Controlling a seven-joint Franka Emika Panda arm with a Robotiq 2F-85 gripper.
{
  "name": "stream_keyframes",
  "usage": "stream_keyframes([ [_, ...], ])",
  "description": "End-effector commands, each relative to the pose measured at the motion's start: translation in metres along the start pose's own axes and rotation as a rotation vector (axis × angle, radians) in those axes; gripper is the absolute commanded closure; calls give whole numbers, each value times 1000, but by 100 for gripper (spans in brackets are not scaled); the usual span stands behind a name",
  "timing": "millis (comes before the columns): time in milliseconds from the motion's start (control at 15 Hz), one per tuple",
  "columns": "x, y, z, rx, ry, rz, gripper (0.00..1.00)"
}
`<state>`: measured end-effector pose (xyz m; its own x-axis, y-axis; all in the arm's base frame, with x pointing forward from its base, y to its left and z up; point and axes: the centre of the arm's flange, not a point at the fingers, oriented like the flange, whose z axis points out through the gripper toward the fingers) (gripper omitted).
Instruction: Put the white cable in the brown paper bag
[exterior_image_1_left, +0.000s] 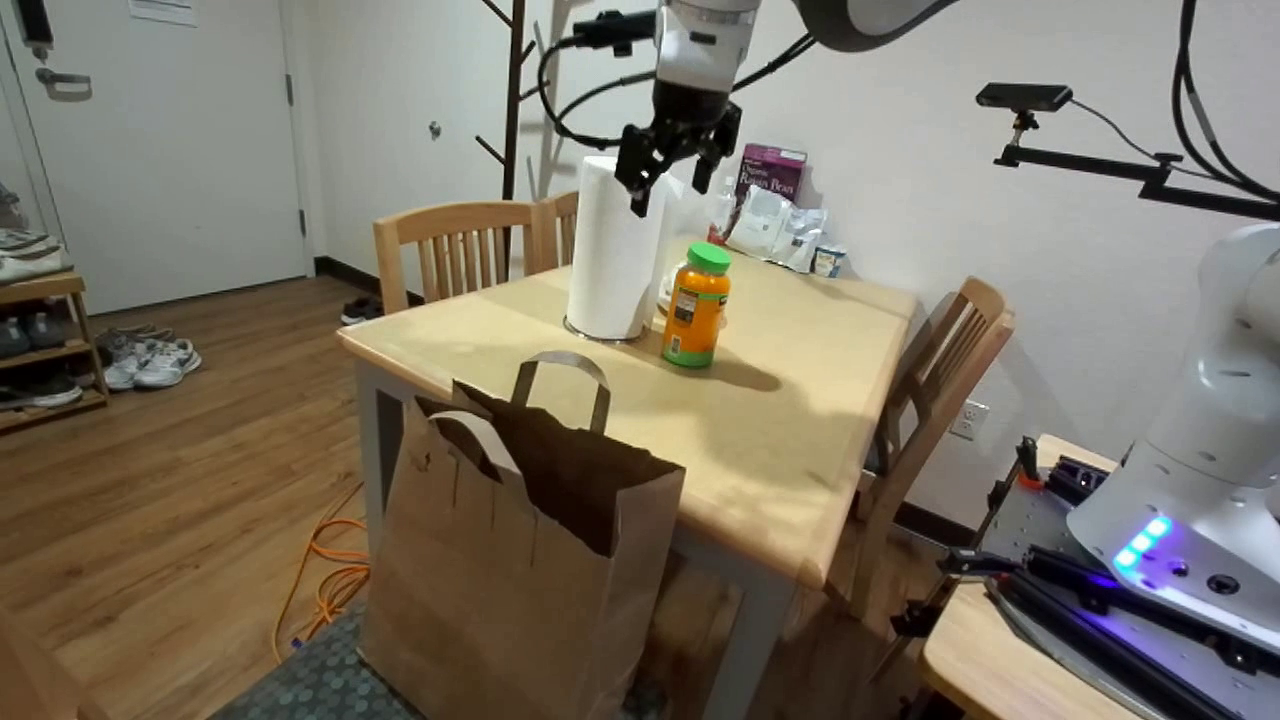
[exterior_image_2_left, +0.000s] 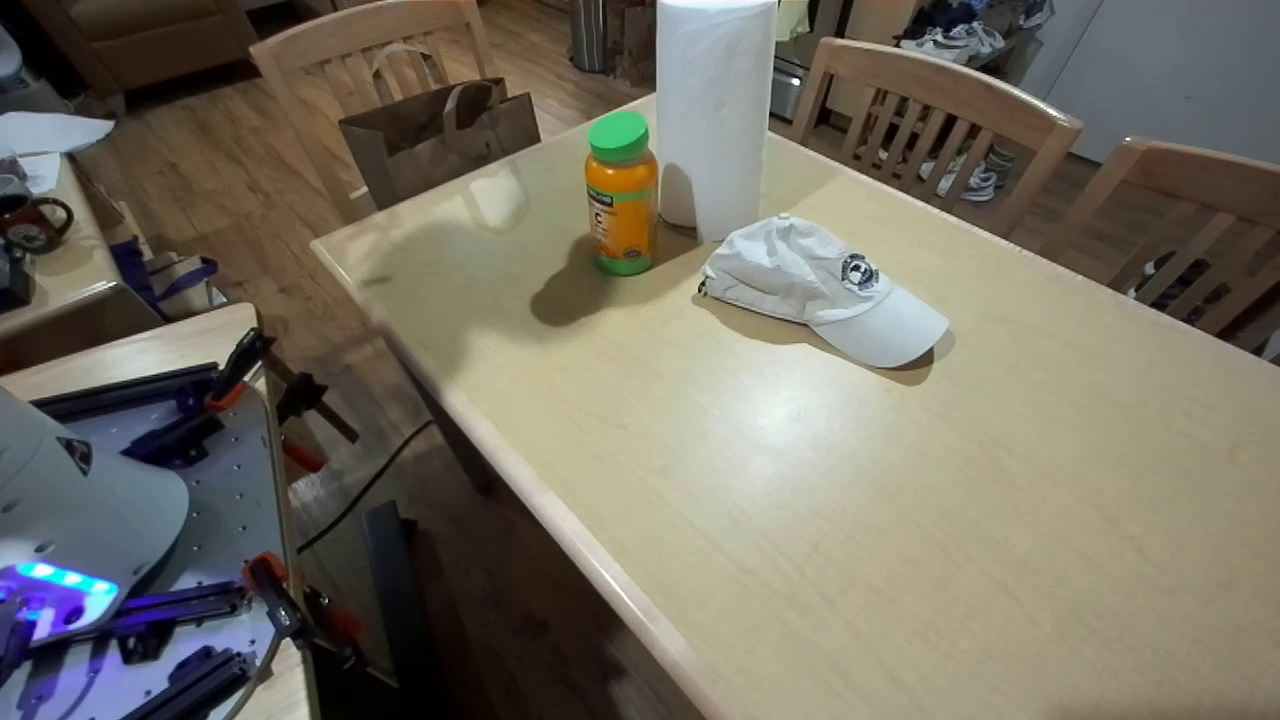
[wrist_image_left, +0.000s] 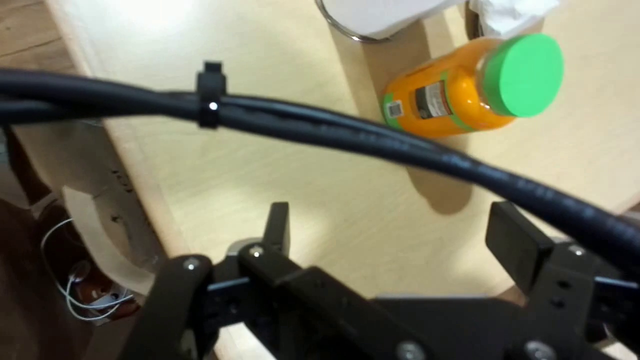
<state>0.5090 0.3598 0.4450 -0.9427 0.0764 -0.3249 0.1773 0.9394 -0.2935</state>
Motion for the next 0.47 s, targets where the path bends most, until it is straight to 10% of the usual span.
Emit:
stream_keyframes([
  [0,-12,-52,24,53,156,123,0],
  [400,-16,-40,30,57,149,105,0],
])
